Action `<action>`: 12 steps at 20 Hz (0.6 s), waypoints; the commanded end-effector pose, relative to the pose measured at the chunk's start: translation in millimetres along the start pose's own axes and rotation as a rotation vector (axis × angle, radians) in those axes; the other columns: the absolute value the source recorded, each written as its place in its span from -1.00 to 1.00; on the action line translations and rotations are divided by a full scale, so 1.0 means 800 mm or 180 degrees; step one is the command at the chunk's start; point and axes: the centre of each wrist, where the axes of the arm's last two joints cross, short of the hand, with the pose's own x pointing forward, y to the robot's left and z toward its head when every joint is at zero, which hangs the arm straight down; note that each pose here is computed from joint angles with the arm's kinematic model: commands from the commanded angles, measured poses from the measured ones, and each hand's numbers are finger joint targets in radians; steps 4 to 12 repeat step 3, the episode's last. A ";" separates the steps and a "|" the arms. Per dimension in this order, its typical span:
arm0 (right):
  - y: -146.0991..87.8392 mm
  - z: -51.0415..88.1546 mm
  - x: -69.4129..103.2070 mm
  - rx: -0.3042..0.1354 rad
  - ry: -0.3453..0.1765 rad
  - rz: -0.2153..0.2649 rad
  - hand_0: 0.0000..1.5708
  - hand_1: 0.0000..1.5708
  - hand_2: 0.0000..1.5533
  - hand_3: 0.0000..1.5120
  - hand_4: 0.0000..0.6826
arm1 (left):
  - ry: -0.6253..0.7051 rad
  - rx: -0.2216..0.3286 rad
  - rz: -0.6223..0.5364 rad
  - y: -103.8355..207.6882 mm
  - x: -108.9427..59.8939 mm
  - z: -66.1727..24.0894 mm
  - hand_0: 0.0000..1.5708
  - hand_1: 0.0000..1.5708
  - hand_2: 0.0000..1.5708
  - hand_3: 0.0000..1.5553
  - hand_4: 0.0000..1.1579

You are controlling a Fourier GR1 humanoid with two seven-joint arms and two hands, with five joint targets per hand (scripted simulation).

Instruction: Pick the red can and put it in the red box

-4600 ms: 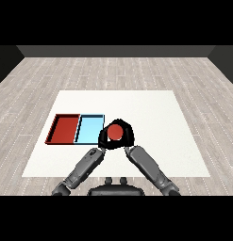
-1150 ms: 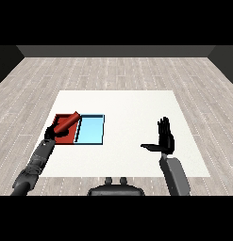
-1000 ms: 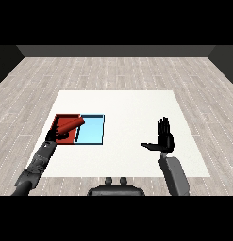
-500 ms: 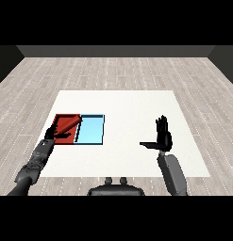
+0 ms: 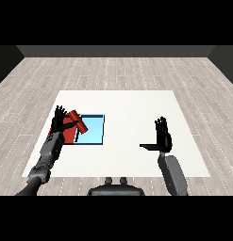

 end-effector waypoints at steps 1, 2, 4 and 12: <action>-0.015 0.009 -0.004 0.0119 0.0032 0.0046 -1.00 -1.00 -1.00 -1.00 -1.00 | -0.0543 -0.0312 0.0886 -0.071 -0.008 0.014 -1.00 -1.00 -1.00 -1.00 -1.00; -0.003 0.007 -0.005 0.0162 0.0019 0.0110 -1.00 -1.00 -1.00 -1.00 -1.00 | -0.0563 -0.0379 0.0828 -0.066 -0.022 0.038 -1.00 -1.00 -1.00 -1.00 -1.00; -0.007 -0.005 0.004 0.0148 -0.0032 0.0106 -1.00 -1.00 -1.00 -1.00 -1.00 | -0.0609 -0.0481 0.0855 -0.071 -0.018 0.043 -1.00 -1.00 -1.00 -1.00 -1.00; -0.007 -0.005 0.004 0.0148 -0.0032 0.0106 -1.00 -1.00 -1.00 -1.00 -1.00 | -0.0609 -0.0481 0.0855 -0.071 -0.018 0.043 -1.00 -1.00 -1.00 -1.00 -1.00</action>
